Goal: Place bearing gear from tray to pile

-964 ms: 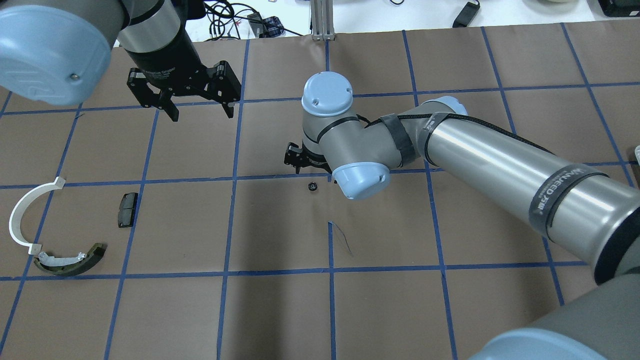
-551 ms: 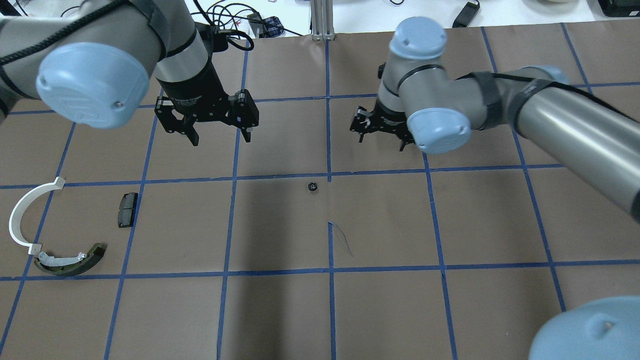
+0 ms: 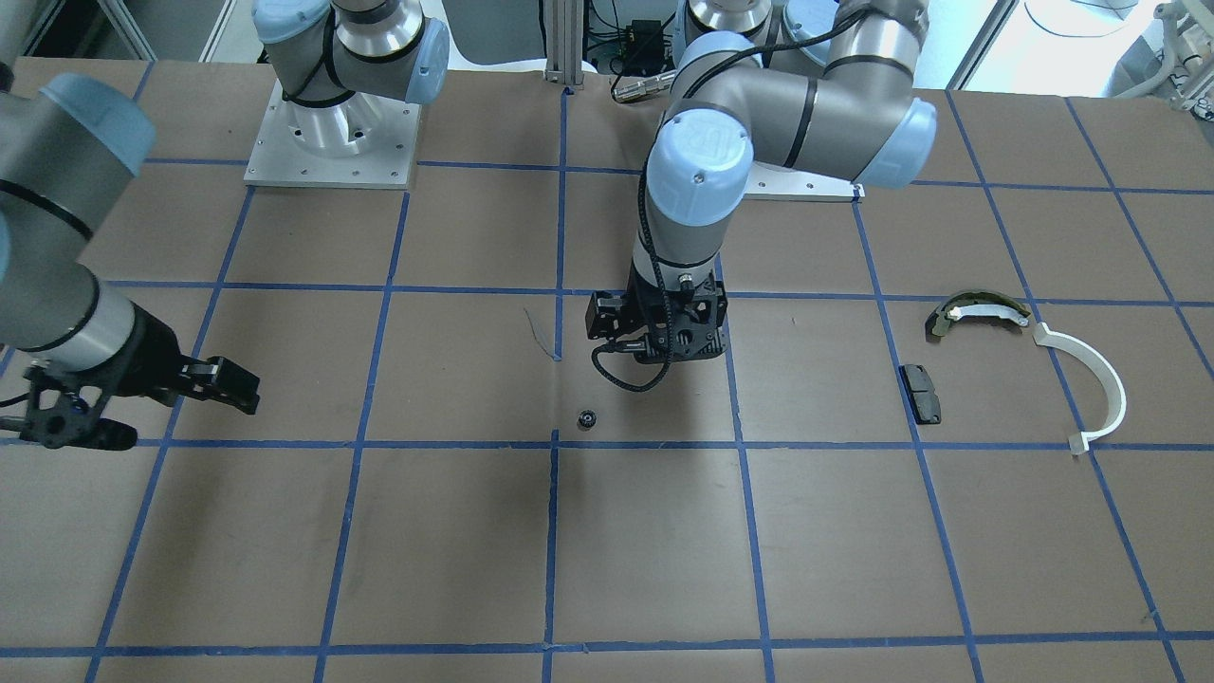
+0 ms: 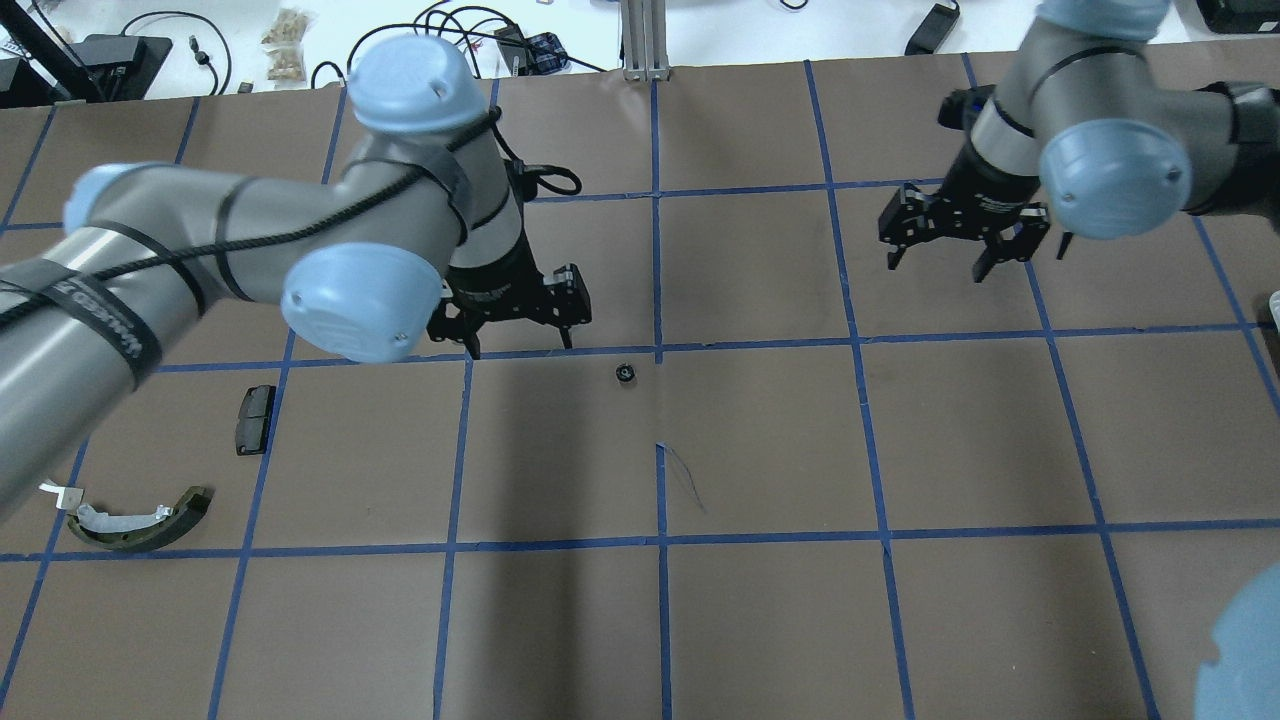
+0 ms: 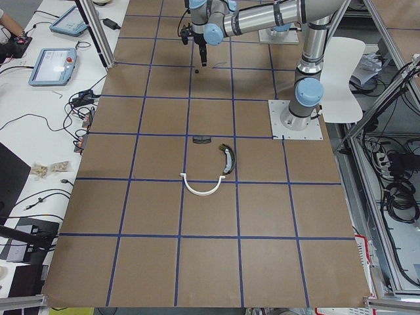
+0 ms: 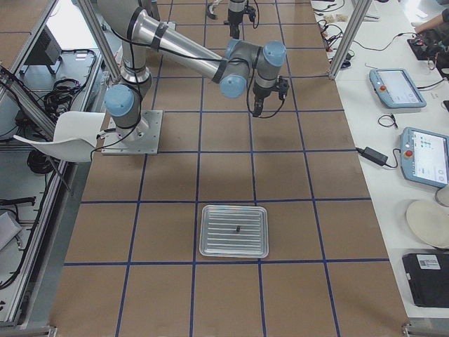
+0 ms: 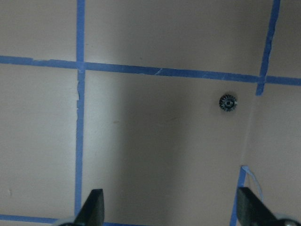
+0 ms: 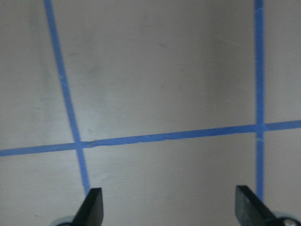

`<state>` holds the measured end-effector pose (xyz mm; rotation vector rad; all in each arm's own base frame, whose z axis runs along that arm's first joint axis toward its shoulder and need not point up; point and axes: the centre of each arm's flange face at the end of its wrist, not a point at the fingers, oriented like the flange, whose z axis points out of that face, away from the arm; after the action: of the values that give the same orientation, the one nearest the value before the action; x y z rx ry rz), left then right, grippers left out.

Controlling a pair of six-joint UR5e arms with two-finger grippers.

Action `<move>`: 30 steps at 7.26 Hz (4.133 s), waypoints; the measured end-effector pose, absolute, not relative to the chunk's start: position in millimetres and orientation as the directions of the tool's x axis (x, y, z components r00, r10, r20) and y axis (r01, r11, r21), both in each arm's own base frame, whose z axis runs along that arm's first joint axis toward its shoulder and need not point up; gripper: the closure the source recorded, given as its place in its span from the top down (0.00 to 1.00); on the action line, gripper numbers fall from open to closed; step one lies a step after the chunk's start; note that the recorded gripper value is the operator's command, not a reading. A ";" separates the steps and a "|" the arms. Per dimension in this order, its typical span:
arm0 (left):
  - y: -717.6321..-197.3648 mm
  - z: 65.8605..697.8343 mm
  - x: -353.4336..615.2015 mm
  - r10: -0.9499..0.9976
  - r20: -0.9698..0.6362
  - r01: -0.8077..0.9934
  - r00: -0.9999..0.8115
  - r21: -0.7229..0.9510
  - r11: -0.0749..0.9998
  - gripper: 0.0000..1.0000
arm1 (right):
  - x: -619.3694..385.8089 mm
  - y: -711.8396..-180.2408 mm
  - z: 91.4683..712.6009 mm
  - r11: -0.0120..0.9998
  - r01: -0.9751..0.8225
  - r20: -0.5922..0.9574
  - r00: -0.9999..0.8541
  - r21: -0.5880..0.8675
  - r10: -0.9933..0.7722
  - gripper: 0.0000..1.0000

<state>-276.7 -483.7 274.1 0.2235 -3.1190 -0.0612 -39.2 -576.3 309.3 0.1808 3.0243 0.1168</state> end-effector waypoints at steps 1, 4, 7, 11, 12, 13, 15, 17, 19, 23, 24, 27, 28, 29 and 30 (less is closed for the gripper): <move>-481.0 249.0 -291.7 -0.153 0.009 -0.152 -0.988 0.034 0.988 1.00 | -91.8 -570.2 311.1 0.991 0.113 -0.105 -0.987 0.072 0.120 1.00; -489.6 199.4 -320.6 -0.155 0.030 -0.156 -0.987 -0.030 0.987 1.00 | -238.8 -535.2 311.4 0.988 0.156 -0.070 -0.985 0.009 0.156 1.00; -495.0 173.3 -332.0 -0.138 0.033 -0.140 -0.990 -0.068 0.988 1.00 | -364.1 -486.1 284.3 0.986 0.166 0.006 -0.986 -0.019 0.166 1.00; -495.7 163.3 -336.8 -0.118 0.006 -0.118 -0.993 -0.121 0.986 0.77 | -464.2 -460.7 222.8 0.990 0.140 0.084 -0.986 -0.029 0.142 1.00; -495.8 162.7 -336.5 -0.118 0.000 -0.117 -0.993 -0.124 0.985 0.50 | -474.2 -465.5 211.7 0.989 0.141 0.083 -0.986 -0.031 0.144 0.93; -495.7 162.1 -336.4 -0.116 -0.002 -0.115 -0.993 -0.124 0.986 0.22 | -479.2 -468.9 204.8 0.989 0.145 0.077 -0.986 -0.032 0.147 0.90; -495.8 162.5 -336.3 -0.113 -0.003 -0.111 -0.994 -0.126 0.986 0.00 | -479.4 -469.8 198.1 0.988 0.151 0.062 -0.986 -0.026 0.152 0.85; -496.4 167.5 -336.6 -0.111 0.001 -0.110 -0.994 -0.134 0.985 0.00 | -476.6 -471.4 195.8 0.988 0.153 0.053 -0.987 -0.022 0.154 0.82; -497.3 185.4 -333.7 -0.104 0.010 -0.104 -0.995 -0.157 0.982 0.00 | -476.0 -472.8 188.9 0.987 0.162 0.046 -0.986 -0.016 0.162 0.78; -547.4 201.2 -197.3 -0.199 -0.083 -0.194 -0.976 -0.073 0.978 0.00 | -477.5 -476.8 182.1 0.986 0.165 0.046 -0.985 -0.017 0.166 0.63; -555.9 202.4 -151.0 -0.191 -0.100 -0.190 -0.976 -0.024 0.982 0.00 | -477.5 -477.4 182.0 0.986 0.164 0.046 -0.985 -0.018 0.165 0.57; -559.3 206.1 -3.8 -0.044 -0.096 -0.054 -0.994 0.098 0.994 0.00 | -476.0 -477.8 180.5 0.987 0.162 0.041 -0.986 -0.013 0.163 0.30; -551.5 206.7 48.1 0.015 -0.077 0.006 -0.997 0.120 0.993 0.00 | -475.4 -477.5 179.6 0.987 0.163 0.039 -0.986 -0.010 0.163 0.09; -542.6 208.5 91.6 0.070 -0.059 0.062 -0.996 0.131 0.989 0.00 | -475.1 -476.8 178.8 0.986 0.164 0.036 -0.986 -0.007 0.164 0.00; -533.3 209.6 129.7 0.126 -0.042 0.120 -0.991 0.136 0.983 0.00 | -474.6 -476.0 179.0 0.986 0.164 0.033 -0.986 -0.002 0.164 0.00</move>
<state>129.7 -533.3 209.6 -0.1973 -3.1791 -0.2132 -474.6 -476.0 179.0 0.2616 3.1638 0.0013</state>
